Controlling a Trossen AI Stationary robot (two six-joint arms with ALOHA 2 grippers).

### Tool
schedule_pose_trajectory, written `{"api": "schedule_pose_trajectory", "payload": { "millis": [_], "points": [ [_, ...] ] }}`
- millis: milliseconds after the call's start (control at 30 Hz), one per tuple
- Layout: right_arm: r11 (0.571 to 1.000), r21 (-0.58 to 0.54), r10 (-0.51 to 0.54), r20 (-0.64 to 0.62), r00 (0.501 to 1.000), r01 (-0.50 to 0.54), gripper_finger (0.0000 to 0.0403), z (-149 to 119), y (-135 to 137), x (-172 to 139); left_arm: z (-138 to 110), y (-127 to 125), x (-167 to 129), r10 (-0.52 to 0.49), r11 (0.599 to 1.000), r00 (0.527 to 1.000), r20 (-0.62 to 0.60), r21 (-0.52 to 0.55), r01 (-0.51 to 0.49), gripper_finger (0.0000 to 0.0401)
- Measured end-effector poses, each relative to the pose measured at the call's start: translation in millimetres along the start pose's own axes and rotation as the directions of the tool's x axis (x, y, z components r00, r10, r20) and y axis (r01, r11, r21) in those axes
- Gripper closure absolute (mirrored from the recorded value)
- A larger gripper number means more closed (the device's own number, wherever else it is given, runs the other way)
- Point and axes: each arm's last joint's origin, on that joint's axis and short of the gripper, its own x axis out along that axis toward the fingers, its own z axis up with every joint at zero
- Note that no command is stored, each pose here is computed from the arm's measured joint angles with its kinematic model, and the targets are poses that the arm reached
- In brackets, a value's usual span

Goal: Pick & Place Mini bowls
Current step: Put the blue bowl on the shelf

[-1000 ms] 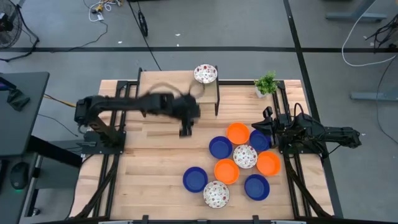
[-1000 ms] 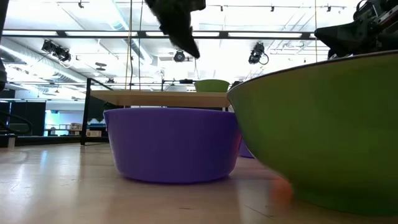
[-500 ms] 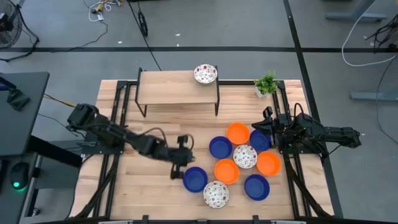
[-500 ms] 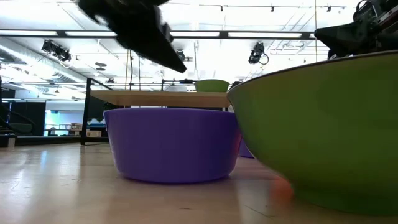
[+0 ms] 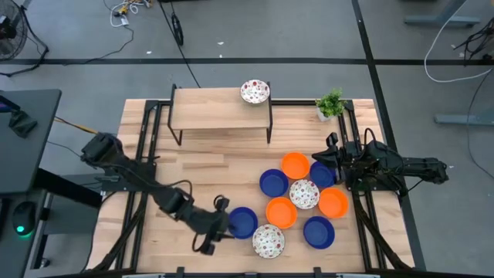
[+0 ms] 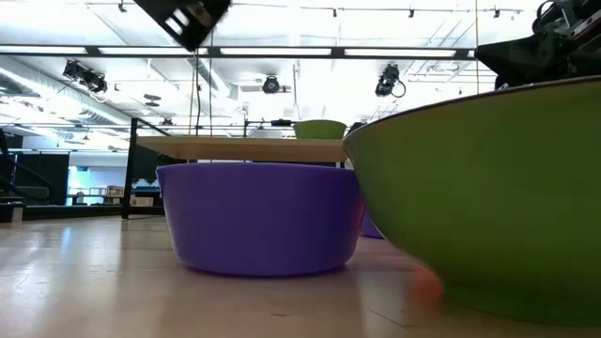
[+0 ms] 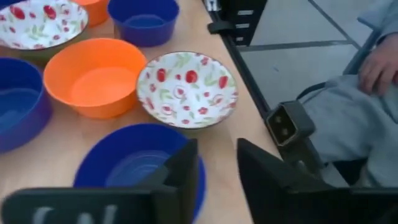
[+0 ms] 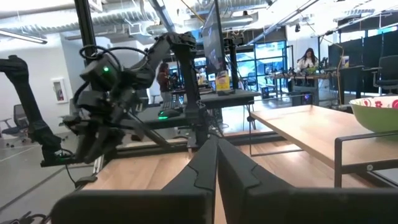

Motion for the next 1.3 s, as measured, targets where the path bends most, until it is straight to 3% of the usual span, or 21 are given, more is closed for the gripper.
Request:
{"api": "schedule_pose_trajectory", "payload": {
  "millis": [167, 333, 467, 867, 1300],
  "points": [
    [1.0, 0.0, 0.0, 0.0, 1.0, 0.0, 0.0385, 0.1, 0.0, 0.0, -22.2, -24.1, 10.8, 0.044, 0.999, 0.998, -0.04, 0.018, -0.043, 0.0204],
    [1.0, 0.0, 0.0, 0.0, 1.0, 0.0, 0.0385, 0.1, 0.0, 0.0, -37.3, -38.4, 31.9, 0.117, 0.993, 0.991, -0.071, 0.015, -0.117, 0.0196],
    [1.0, 0.0, 0.0, -0.001, 1.0, 0.0, 0.0385, 0.0, 0.0, 0.0, -43.1, -41.2, 47.3, 0.212, 0.977, 0.973, -0.088, 0.053, -0.208, 0.021],
    [1.0, 0.0, 0.0, -0.001, 1.0, 0.0, 0.0385, 0.0, 0.0, 0.0, -45.9, -25.1, 71.0, 0.29, 0.957, 0.949, -0.127, 0.057, -0.285, 0.0251],
    [1.0, 0.0, 0.0, -0.001, 1.0, 0.0, 0.0385, 0.0, 0.0, 0.0, -49.1, -22.4, 70.9, 0.268, 0.963, 0.947, -0.179, 0.068, -0.26, 0.0335]
  ]
}}
